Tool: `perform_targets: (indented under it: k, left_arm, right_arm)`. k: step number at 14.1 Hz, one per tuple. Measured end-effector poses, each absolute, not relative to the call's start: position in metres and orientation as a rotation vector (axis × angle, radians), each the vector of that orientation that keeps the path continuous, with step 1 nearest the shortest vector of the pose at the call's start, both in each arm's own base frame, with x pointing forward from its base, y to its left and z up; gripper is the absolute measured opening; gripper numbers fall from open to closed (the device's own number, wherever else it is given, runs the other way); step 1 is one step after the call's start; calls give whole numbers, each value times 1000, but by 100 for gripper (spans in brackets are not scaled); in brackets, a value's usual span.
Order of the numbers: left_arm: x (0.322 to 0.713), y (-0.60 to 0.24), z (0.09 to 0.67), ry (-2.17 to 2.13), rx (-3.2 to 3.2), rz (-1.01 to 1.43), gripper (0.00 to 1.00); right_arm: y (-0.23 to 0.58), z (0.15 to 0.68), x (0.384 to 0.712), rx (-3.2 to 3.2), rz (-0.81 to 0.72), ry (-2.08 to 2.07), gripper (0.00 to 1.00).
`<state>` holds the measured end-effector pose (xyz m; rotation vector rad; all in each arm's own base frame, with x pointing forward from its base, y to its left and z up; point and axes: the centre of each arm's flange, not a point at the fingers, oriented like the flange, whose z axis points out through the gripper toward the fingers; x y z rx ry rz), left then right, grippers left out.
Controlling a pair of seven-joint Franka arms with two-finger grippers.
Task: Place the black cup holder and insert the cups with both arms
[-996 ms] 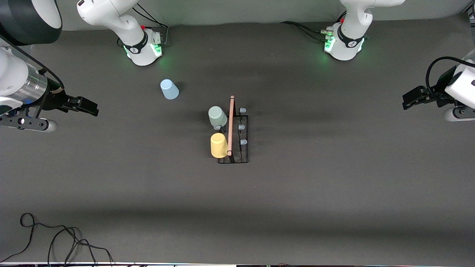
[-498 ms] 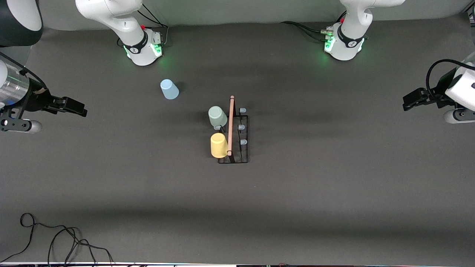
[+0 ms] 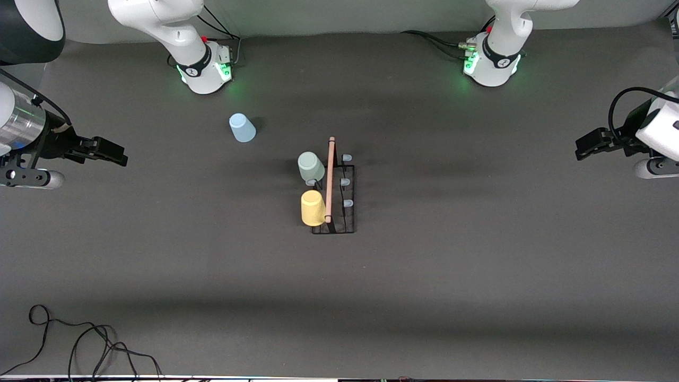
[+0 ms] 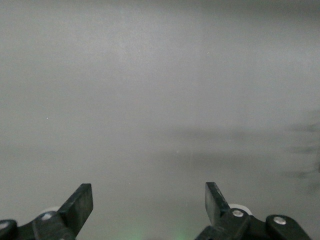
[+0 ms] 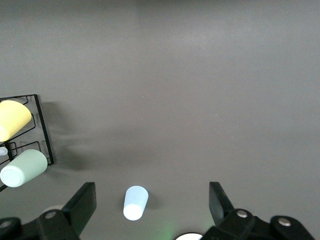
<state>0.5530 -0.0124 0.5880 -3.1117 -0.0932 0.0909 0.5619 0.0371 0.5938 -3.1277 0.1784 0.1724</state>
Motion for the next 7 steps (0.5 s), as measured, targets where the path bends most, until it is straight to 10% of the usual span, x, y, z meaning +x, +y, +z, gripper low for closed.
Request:
perform_targets:
  k: [7]
  left_arm:
    - [553, -12, 587, -95, -3111, 94, 100]
  right_arm:
    - [36, 594, 562, -3128, 173, 181, 100]
